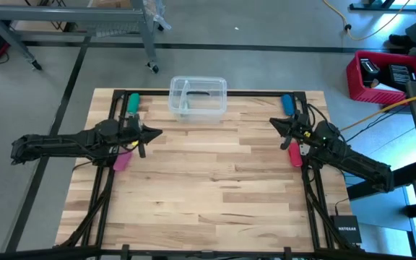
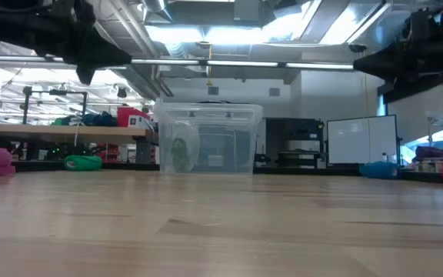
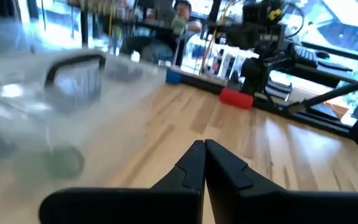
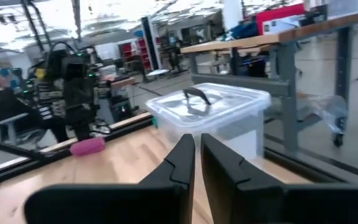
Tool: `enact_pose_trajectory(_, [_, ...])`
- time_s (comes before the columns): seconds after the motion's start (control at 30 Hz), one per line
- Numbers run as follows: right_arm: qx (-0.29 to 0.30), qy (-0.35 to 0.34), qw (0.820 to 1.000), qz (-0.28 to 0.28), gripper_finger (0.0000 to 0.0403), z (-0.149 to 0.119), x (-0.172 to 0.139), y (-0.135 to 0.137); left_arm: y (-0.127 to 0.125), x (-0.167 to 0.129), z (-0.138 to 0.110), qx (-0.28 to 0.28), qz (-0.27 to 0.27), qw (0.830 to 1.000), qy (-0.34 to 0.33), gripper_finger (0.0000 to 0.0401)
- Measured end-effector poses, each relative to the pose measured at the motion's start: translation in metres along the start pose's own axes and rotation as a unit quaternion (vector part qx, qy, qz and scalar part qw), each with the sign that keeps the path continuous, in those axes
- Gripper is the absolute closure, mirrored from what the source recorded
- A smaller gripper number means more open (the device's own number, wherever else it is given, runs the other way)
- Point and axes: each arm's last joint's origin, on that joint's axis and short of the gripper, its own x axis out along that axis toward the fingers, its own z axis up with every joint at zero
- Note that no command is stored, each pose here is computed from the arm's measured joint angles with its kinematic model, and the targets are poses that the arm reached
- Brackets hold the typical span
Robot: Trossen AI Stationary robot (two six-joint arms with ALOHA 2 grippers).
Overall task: Roll bandage
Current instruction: Return to Home Position
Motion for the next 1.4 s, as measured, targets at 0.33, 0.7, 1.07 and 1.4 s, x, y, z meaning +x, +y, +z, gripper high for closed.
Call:
enact_pose_trajectory(0.33, [0.010,0.008,1.000,0.000,0.0371,-0.021,-0.002,-0.004,-0.001,-0.002,0.000,0.031,-0.001,1.000,-0.002,0.0398])
enact_pose_trajectory(0.7, [0.025,0.019,0.999,-0.009,0.0371,-0.035,0.000,-0.008,0.007,-0.022,-0.031,0.005,-0.015,0.997,-0.072,0.0398])
enact_pose_trajectory(1.07, [0.027,0.021,0.999,-0.006,0.0371,-0.036,0.000,-0.008,0.011,-0.034,-0.038,0.030,-0.012,0.996,-0.083,0.0398])
enact_pose_trajectory(1.4, [0.024,0.025,0.999,-0.004,0.0371,-0.037,0.001,-0.008,0.014,-0.032,-0.050,0.042,0.010,0.999,-0.019,0.0398])
